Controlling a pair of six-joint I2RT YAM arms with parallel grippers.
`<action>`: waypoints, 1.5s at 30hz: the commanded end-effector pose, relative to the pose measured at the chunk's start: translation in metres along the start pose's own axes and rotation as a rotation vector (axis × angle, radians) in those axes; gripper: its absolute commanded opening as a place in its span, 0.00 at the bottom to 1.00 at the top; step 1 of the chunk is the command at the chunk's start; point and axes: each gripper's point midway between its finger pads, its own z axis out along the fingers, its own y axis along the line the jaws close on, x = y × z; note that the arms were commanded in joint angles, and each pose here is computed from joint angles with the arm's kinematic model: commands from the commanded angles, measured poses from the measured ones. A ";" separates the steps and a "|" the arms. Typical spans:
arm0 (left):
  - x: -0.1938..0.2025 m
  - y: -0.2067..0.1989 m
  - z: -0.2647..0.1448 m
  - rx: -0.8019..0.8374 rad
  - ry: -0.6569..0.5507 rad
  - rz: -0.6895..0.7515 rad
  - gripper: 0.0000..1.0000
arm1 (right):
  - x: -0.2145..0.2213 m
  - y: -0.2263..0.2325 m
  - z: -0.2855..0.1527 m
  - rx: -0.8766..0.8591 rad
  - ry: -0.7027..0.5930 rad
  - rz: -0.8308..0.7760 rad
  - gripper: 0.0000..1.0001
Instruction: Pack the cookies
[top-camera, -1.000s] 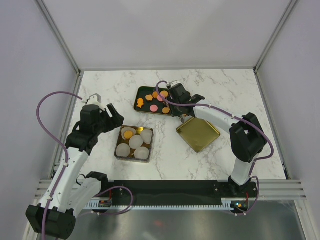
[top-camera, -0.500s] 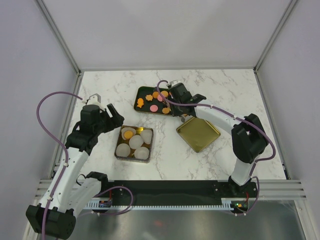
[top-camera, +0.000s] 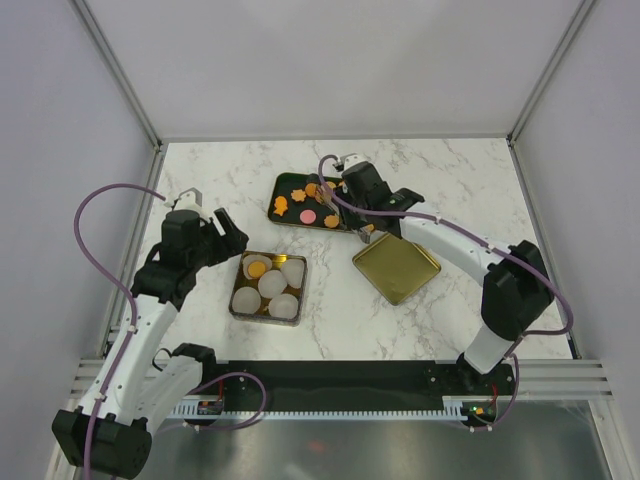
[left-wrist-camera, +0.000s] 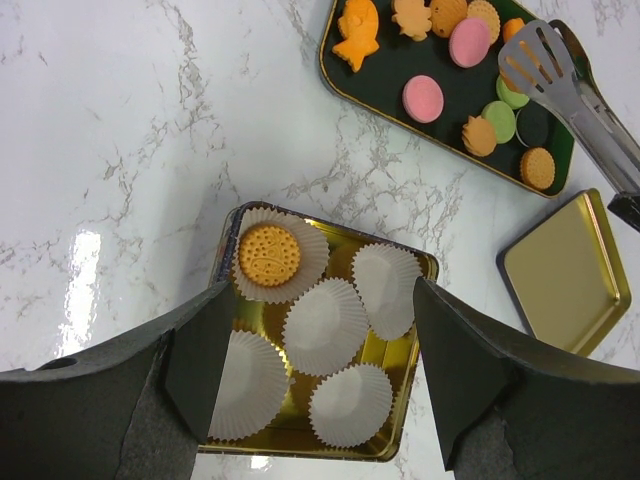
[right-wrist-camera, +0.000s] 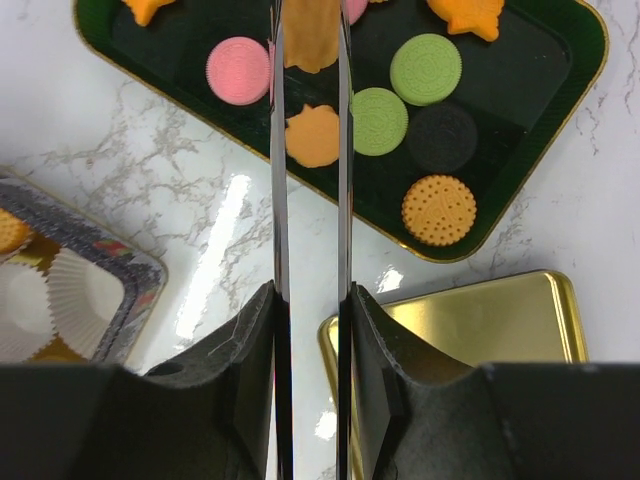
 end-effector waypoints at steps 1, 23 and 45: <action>-0.009 -0.003 -0.001 0.026 -0.037 0.022 0.80 | -0.016 0.039 -0.034 -0.112 -0.081 -0.019 0.35; -0.011 -0.003 -0.002 0.027 -0.048 0.018 0.80 | 0.095 0.164 -0.097 -0.366 0.074 -0.227 0.35; -0.009 -0.007 -0.003 0.048 -0.039 0.020 0.80 | 0.109 0.168 -0.091 -0.373 0.104 -0.253 0.52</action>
